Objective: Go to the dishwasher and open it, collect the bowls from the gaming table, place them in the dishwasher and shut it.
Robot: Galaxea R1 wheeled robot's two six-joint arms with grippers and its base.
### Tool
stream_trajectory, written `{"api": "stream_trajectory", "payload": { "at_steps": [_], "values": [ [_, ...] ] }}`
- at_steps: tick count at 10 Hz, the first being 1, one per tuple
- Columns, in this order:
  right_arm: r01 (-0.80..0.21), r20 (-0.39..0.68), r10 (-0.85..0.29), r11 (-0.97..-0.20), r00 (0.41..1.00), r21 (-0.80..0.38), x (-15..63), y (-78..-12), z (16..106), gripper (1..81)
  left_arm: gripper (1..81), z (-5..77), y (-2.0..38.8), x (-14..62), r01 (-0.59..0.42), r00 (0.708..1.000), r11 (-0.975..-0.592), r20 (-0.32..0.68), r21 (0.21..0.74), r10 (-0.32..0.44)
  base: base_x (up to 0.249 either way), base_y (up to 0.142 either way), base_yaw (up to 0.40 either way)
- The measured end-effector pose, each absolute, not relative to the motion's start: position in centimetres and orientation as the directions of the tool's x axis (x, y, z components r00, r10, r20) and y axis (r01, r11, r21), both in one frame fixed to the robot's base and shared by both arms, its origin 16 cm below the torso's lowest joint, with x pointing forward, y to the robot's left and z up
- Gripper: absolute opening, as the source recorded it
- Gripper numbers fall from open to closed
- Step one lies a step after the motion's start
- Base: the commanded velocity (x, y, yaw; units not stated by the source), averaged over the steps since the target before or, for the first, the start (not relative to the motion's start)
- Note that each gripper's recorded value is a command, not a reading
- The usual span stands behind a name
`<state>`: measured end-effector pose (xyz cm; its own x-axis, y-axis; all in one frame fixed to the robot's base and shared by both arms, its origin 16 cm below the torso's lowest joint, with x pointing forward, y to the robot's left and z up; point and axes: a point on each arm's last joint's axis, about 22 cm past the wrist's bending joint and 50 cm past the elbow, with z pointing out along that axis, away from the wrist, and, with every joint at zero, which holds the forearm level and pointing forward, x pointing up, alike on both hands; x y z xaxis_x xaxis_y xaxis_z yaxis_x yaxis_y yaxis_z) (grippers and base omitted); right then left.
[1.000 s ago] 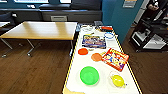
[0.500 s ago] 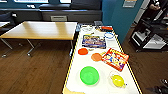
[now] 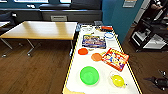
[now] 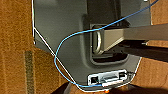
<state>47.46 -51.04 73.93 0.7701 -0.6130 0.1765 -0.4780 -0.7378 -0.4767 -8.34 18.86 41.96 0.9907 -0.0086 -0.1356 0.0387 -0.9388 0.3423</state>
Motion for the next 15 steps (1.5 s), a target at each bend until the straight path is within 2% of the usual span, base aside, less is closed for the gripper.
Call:
{"api": "stream_trajectory", "payload": {
  "at_steps": [3,7,12,15],
  "values": [
    [-0.546,0.150,-0.691,-0.668,0.707,-0.505,49.6,-51.1,74.3,81.1,81.1,42.0,18.9,-8.4,0.039,0.990,-0.939,-0.138,0.341,-0.009,0.000,0.000,0.000],
    [-0.534,0.099,-0.682,-0.647,0.725,-0.544,50.9,-46.6,72.8,81.1,81.1,41.8,19.5,-8.4,0.035,0.990,-0.944,-0.137,0.329,-0.011,0.000,0.000,0.000],
    [-0.524,-0.003,-0.643,-0.622,0.766,-0.582,46.3,-40.8,70.8,81.1,81.1,41.8,19.4,-8.4,0.036,0.991,-0.944,-0.137,0.329,-0.010,0.000,0.000,0.000],
    [-0.501,0.003,-0.638,-0.608,0.770,-0.616,47.4,-39.0,71.1,81.1,81.1,41.7,19.1,-8.1,0.035,0.991,-0.943,-0.133,0.332,-0.010,0.000,0.000,0.000]
  ]
}}
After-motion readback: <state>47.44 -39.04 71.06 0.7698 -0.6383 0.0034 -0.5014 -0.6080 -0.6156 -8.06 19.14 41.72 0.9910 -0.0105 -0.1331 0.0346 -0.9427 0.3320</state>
